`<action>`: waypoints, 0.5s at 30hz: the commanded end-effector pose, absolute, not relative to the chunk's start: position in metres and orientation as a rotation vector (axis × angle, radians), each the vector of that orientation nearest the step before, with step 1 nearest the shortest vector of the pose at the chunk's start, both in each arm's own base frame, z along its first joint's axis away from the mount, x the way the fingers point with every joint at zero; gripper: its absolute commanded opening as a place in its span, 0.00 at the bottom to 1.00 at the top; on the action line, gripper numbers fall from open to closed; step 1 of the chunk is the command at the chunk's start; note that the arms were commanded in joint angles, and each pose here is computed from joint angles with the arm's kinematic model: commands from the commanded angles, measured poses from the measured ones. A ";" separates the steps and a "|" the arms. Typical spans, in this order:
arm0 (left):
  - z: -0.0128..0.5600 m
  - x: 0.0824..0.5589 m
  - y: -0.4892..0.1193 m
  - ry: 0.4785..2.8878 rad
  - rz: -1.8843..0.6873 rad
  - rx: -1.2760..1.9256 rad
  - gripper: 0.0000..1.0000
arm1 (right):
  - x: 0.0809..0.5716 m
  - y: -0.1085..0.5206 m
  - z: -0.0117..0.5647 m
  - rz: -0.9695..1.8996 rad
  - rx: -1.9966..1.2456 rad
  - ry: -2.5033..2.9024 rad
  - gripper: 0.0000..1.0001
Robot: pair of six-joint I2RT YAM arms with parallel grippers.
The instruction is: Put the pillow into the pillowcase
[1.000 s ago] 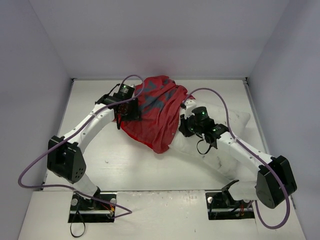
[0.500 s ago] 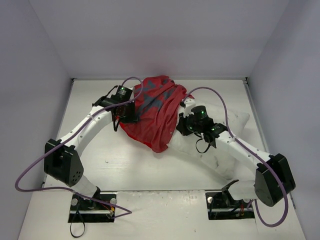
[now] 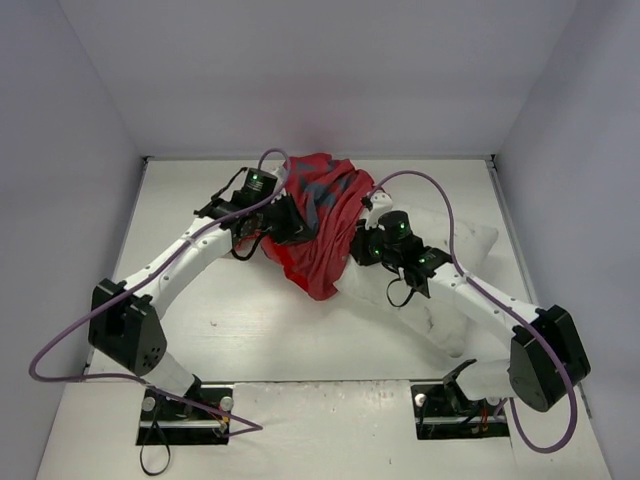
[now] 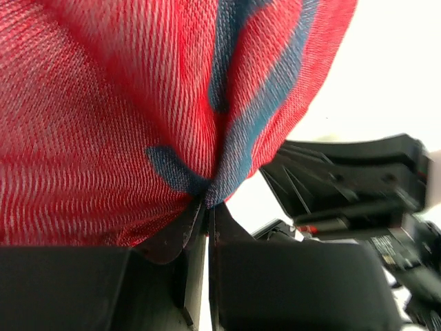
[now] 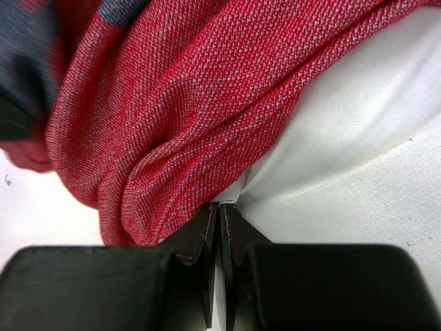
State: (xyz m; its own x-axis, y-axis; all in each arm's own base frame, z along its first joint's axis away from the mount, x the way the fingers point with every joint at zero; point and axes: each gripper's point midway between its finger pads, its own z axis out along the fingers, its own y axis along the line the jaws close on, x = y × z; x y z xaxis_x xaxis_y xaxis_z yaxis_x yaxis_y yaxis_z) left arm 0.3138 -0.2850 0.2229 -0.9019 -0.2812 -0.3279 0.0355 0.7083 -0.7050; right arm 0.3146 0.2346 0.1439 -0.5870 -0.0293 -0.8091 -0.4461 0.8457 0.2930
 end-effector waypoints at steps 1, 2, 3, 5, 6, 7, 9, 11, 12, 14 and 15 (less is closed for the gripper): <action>0.250 0.300 -0.332 2.440 -1.255 -0.096 0.00 | 0.322 0.272 0.184 0.746 -0.331 1.977 0.00; 0.256 0.301 -0.332 2.419 -1.233 -0.066 0.00 | 0.323 0.274 0.185 0.753 -0.326 1.974 0.00; 0.259 0.307 -0.317 2.395 -1.085 -0.079 0.00 | 0.324 0.275 0.187 0.753 -0.318 1.968 0.00; 0.301 0.313 -0.309 2.251 -0.916 0.065 0.00 | 0.325 0.280 0.191 0.759 -0.308 1.956 0.00; 0.311 0.304 -0.319 2.233 -0.945 0.133 0.00 | 0.327 0.280 0.194 0.754 -0.300 1.944 0.00; 0.330 0.299 -0.330 2.201 -1.009 0.174 0.00 | 0.329 0.281 0.194 0.752 -0.297 1.943 0.00; 0.332 0.278 -0.350 2.225 -1.099 0.270 0.00 | 0.334 0.284 0.202 0.749 -0.296 1.921 0.00; 0.322 0.266 -0.354 2.244 -1.070 0.283 0.00 | 0.340 0.286 0.203 0.742 -0.298 1.916 0.00; 0.310 0.265 -0.351 2.274 -1.050 0.251 0.00 | 0.343 0.288 0.205 0.742 -0.300 1.909 0.00; 0.265 0.268 -0.337 2.367 -0.942 0.216 0.00 | 0.345 0.290 0.206 0.742 -0.308 1.904 0.00; 0.251 0.269 -0.329 2.399 -0.911 0.180 0.00 | 0.346 0.291 0.206 0.741 -0.309 1.902 0.00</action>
